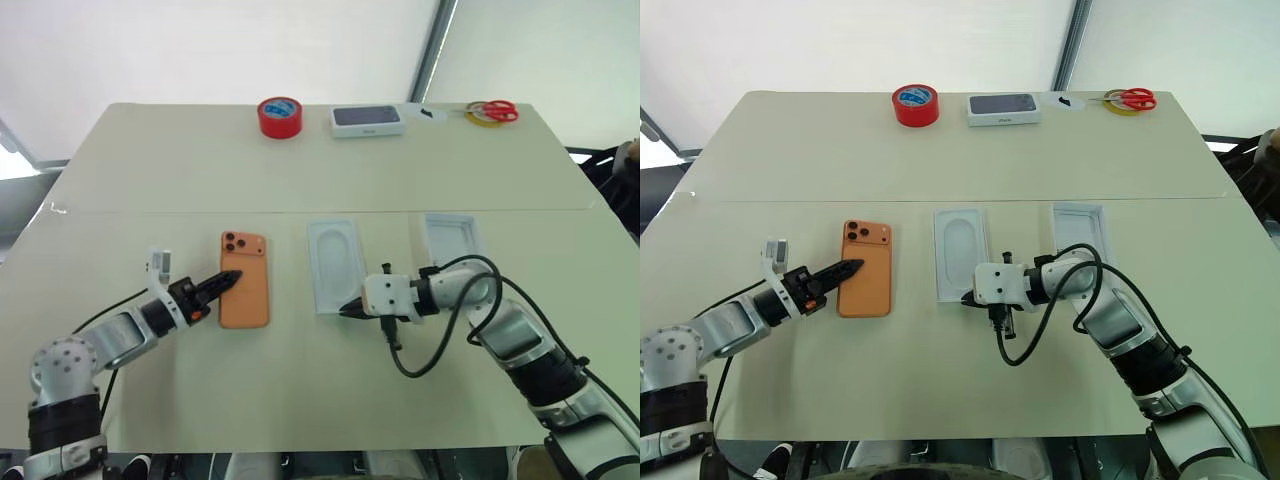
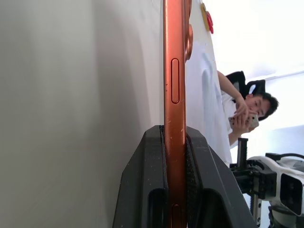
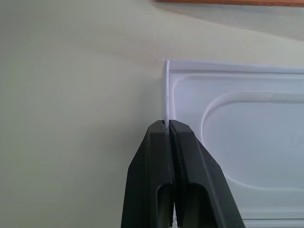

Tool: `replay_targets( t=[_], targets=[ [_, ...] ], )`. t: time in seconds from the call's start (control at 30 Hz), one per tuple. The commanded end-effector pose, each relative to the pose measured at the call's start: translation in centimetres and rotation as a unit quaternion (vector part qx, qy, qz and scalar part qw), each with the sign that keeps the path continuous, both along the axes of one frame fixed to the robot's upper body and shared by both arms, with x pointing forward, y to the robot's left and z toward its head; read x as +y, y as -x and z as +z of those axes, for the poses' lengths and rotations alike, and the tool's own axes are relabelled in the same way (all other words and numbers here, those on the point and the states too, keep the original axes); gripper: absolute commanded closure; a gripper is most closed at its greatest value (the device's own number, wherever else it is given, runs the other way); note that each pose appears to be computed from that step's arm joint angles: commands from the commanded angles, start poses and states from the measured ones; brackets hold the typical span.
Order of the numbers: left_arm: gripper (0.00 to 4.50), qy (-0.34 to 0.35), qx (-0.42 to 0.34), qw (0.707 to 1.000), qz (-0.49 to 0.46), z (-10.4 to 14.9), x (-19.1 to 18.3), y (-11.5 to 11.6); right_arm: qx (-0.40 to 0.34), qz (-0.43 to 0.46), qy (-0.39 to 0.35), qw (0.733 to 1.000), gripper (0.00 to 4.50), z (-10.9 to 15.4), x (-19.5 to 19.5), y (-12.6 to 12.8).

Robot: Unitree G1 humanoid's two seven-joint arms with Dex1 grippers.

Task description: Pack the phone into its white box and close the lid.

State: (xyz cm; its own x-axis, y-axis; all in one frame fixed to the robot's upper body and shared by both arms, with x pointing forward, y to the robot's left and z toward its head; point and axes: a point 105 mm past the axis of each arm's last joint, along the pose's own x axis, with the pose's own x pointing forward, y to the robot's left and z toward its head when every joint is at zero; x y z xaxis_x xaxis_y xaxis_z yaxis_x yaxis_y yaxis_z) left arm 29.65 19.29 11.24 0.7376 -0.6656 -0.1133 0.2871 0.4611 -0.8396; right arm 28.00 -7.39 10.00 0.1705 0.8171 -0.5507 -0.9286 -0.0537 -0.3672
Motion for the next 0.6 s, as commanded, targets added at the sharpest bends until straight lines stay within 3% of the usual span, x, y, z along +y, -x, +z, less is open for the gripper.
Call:
replay_targets(
  t=[0.03,0.27,0.47,0.57,0.6],
  targets=[
    [4.5,0.021,-0.056,0.998,0.006,3.6,-0.4,-1.4,-0.01,0.007,-0.025,1.0,4.47,1.8,1.7,0.5],
    [4.5,0.053,-0.085,0.995,-0.015,6.8,-2.5,-3.2,0.02,-0.034,-0.008,0.999,4.47,1.6,2.8,0.5],
    [4.5,0.048,-0.064,0.996,-0.044,5.5,-4.6,-3.7,0.041,-0.048,-0.018,0.998,4.47,1.7,3.7,0.8],
    [4.5,0.047,-0.054,0.996,-0.053,4.6,-5.2,-3.9,0.045,-0.043,-0.031,0.998,3.58,2.4,3.6,0.9],
    [4.5,0.047,-0.051,0.996,-0.053,4.3,-5.3,-4.1,0.041,-0.043,-0.036,0.998,3.08,2.7,3.6,0.8]
  ],
)
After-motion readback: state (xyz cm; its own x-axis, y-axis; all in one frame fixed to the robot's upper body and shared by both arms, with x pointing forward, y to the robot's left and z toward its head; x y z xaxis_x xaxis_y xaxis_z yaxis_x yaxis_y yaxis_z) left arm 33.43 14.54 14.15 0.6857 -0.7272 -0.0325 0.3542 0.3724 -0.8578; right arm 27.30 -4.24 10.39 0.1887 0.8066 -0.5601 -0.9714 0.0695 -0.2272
